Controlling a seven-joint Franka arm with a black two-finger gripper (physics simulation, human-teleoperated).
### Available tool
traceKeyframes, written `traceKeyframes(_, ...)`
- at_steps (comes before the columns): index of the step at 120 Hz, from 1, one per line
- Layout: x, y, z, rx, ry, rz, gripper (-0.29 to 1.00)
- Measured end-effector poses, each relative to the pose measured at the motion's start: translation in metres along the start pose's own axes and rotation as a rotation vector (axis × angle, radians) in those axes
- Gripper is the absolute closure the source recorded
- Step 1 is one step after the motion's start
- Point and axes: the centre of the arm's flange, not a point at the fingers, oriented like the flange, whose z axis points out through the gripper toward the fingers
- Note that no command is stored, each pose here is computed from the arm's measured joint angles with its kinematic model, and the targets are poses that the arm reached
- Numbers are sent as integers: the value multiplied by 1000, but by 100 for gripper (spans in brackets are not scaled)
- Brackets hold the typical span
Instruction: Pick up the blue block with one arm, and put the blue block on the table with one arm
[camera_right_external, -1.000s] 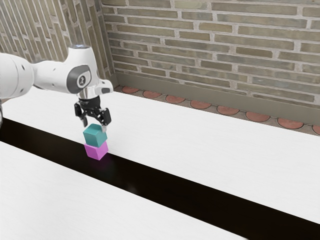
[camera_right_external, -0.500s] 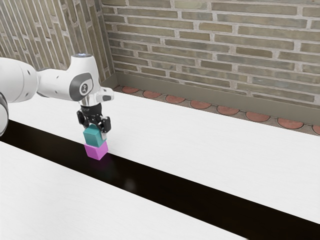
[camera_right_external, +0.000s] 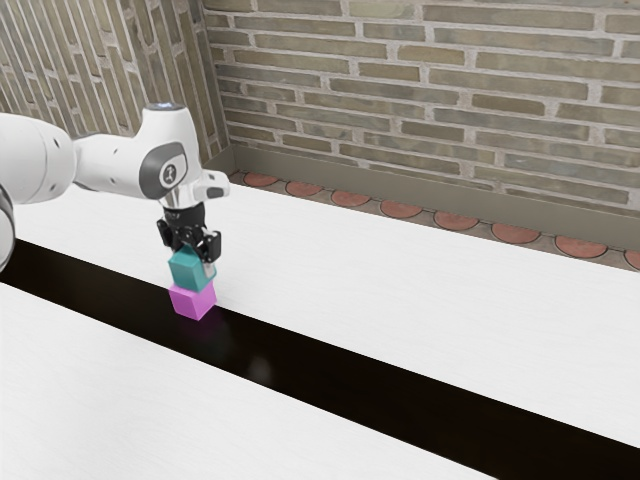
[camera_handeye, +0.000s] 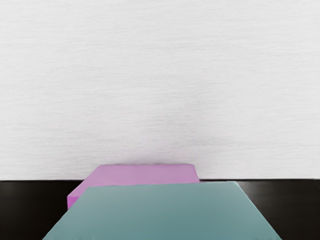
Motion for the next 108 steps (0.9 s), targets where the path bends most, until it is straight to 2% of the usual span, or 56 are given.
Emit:
traceKeyframes(9, 4, 25, -12, -11, 20, 38, 28)
traceKeyframes(17, 10, 72, -17, -31, 31, 110, 28)
traceKeyframes(28, 22, 115, 11, -51, -1, 172, 29)
traceKeyframes(43, 30, 131, 60, -71, -60, 192, 28)
traceKeyframes(47, 31, 133, 65, -71, -66, 195, 25)
traceKeyframes(73, 33, 138, 54, -67, -48, 204, 11)
traceKeyframes(81, 34, 139, 32, -61, -16, 207, 8)
traceKeyframes(88, 31, 149, -18, -55, 53, 223, 6)
traceKeyframes(95, 16, 167, -99, -37, 144, 266, 5)
traceKeyframes(99, -6, 171, -158, -5, 184, 306, 4)
traceKeyframes(108, -64, 173, -249, 57, 189, 386, 3)
